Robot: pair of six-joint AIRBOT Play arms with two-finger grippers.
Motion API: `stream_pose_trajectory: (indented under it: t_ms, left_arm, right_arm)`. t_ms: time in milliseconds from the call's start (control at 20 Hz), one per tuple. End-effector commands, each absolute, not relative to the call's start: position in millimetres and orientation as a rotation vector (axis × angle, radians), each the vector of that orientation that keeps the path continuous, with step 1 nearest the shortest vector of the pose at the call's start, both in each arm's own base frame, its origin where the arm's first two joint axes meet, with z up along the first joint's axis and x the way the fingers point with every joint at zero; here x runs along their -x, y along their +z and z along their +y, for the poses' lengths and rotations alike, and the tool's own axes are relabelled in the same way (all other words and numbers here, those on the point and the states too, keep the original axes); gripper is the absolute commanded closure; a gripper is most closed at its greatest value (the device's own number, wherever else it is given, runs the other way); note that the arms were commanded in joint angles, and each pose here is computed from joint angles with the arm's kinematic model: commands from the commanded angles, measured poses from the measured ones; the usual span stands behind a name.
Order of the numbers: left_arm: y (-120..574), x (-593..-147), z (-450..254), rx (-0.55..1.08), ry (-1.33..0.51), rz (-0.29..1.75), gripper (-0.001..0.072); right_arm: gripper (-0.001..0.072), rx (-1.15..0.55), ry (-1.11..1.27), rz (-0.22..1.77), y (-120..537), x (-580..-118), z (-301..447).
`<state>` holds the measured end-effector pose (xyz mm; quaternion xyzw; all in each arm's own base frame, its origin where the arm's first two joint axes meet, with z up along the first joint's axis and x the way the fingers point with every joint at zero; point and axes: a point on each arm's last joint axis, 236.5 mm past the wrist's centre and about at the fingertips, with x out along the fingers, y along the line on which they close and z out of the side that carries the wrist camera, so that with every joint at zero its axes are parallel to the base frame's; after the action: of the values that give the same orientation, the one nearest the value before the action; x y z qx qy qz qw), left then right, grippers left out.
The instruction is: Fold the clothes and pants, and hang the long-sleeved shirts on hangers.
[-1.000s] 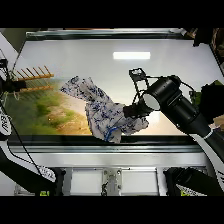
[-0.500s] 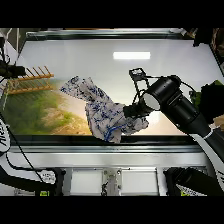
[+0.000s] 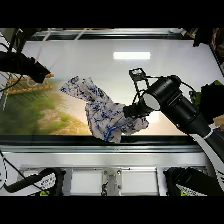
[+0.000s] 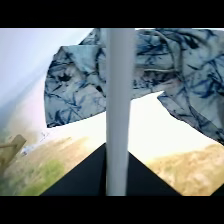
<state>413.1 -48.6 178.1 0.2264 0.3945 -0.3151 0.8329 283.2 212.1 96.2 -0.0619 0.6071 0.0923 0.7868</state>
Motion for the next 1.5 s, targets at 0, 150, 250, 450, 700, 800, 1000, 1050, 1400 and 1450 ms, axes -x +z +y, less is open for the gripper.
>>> stream_pose_trajectory:
  t_ms: [0,150,250,450,700,800,1000,1050,1400,1450]
  left_arm:
    - [181.8,-370.8,-74.8,-0.553,-0.791,0.784,0.0693]
    - [156.2,-321.4,-68.5,-0.714,-0.961,0.813,0.0694]
    - [138.6,-281.2,-63.9,-0.751,-1.078,0.864,0.0694]
    - [111.3,-231.7,-59.5,-0.67,-1.125,0.972,0.0694]
    - [66.6,-180.6,-72.3,-0.657,-1.247,1.094,0.0694]
    - [52.8,-167.2,-71.4,-0.689,-1.275,1.142,0.0694]
    - [45.7,-167.1,-79.2,-0.692,-1.287,1.15,0.0694]
    - [43.9,-172.6,-80.0,-0.679,-1.265,1.155,0.0694]
    - [46.2,-195.9,-83.1,-0.644,-1.277,1.169,0.0694]
    - [47.5,-194.6,-82.9,-0.642,-1.286,1.175,0.0694]
  right_arm:
    - [0.0693,0.134,0.199,1.309,95.9,-283.0,212.3]
    - [0.0693,0.134,0.2,1.309,95.9,-282.9,212.4]
    - [0.0692,0.134,0.199,1.31,95.8,-282.9,212.4]
    - [0.0693,0.134,0.2,1.309,95.9,-282.9,212.4]
    - [0.0693,0.134,0.199,1.309,95.9,-283.0,212.3]
    - [0.0692,0.134,0.199,1.309,95.9,-283.0,212.3]
    - [0.0693,0.134,0.199,1.309,95.9,-283.0,212.3]
    - [0.0693,0.135,0.199,1.31,95.8,-283.0,212.4]
    - [0.0693,0.134,0.199,1.31,95.8,-282.9,212.4]
    - [0.0692,0.134,0.199,1.31,95.8,-282.9,212.4]
